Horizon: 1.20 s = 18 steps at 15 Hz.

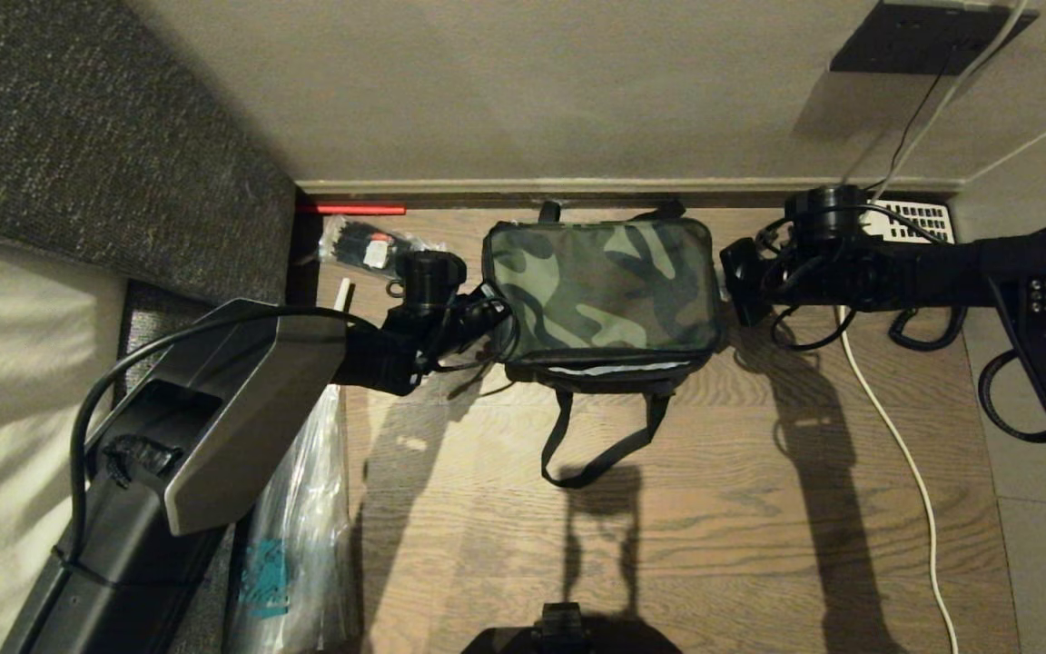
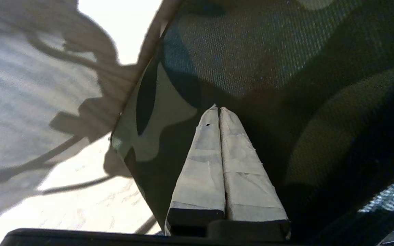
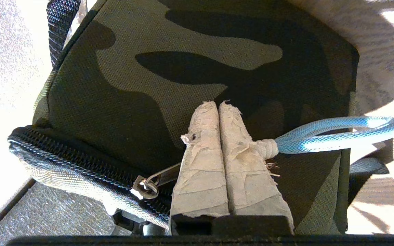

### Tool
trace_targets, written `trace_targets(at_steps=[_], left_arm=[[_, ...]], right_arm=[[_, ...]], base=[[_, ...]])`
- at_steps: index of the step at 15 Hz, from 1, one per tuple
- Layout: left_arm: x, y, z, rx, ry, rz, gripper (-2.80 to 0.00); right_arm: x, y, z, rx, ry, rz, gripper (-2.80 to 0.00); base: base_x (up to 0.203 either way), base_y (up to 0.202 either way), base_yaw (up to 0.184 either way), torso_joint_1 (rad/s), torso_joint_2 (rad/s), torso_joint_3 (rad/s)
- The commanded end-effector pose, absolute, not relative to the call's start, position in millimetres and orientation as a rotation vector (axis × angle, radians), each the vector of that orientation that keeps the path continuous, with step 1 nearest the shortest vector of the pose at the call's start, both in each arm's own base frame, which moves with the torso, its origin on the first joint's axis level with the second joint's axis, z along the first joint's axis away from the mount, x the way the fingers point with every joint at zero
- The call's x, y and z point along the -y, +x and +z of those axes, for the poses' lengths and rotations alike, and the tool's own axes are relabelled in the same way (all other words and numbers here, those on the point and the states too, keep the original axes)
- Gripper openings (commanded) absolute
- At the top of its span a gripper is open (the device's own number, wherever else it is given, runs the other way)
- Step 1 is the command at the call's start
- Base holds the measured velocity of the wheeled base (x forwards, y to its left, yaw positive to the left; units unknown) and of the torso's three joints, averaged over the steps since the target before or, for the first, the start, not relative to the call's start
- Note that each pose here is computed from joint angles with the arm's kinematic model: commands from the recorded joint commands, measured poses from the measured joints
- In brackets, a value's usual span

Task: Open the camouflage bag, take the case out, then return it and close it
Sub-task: Open the top of the storage box

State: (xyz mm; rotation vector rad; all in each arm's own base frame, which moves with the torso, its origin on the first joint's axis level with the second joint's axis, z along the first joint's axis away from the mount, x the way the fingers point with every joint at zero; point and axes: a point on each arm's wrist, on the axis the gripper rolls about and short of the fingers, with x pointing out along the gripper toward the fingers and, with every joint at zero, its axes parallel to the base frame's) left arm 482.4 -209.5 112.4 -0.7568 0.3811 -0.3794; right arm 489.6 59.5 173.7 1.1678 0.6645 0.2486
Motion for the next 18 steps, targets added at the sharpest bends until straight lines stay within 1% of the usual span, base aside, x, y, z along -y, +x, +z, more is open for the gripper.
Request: trace_targets(at_steps=[1, 4, 9, 12, 15, 18], left_arm=[[209.6, 471.7, 122.6, -0.392, -0.770, -0.385, -2.80], [216.5, 457.6, 133.2, -0.409, -0.777, -0.401, -2.80], [242.1, 423.8, 142.3, -0.470, -0.783, -0.442, -2.80], [230.5, 417.5, 145.7, -0.487, -0.770, -0.414, -2.80], [216.8, 405.1, 151.1, -0.507, -0.764, -0.388, -2.80], [198.4, 398.8, 162.1, -0.490, -0.748, -0.366, -2.80]], right_arm=[[-64.5, 481.1, 186.2, -0.678, 1.166, 0.256, -2.80], [-65.6, 475.4, 190.7, -0.694, 1.149, 0.246, -2.80], [-64.6, 458.0, 197.8, -0.769, 1.106, 0.208, -2.80], [-55.1, 460.0, 195.0, -0.752, 1.033, 0.214, -2.80], [-50.4, 450.6, 203.3, -0.769, 0.998, 0.205, -2.80], [-39.0, 449.8, 208.8, -0.731, 0.936, 0.192, -2.80]], base=[[0.000, 0.000, 0.000, 0.000, 0.00, 0.000], [0.000, 0.000, 0.000, 0.000, 0.00, 0.000], [0.000, 0.000, 0.000, 0.000, 0.00, 0.000], [0.000, 0.000, 0.000, 0.000, 0.00, 0.000], [0.000, 0.000, 0.000, 0.000, 0.00, 0.000], [0.000, 0.000, 0.000, 0.000, 0.00, 0.000]])
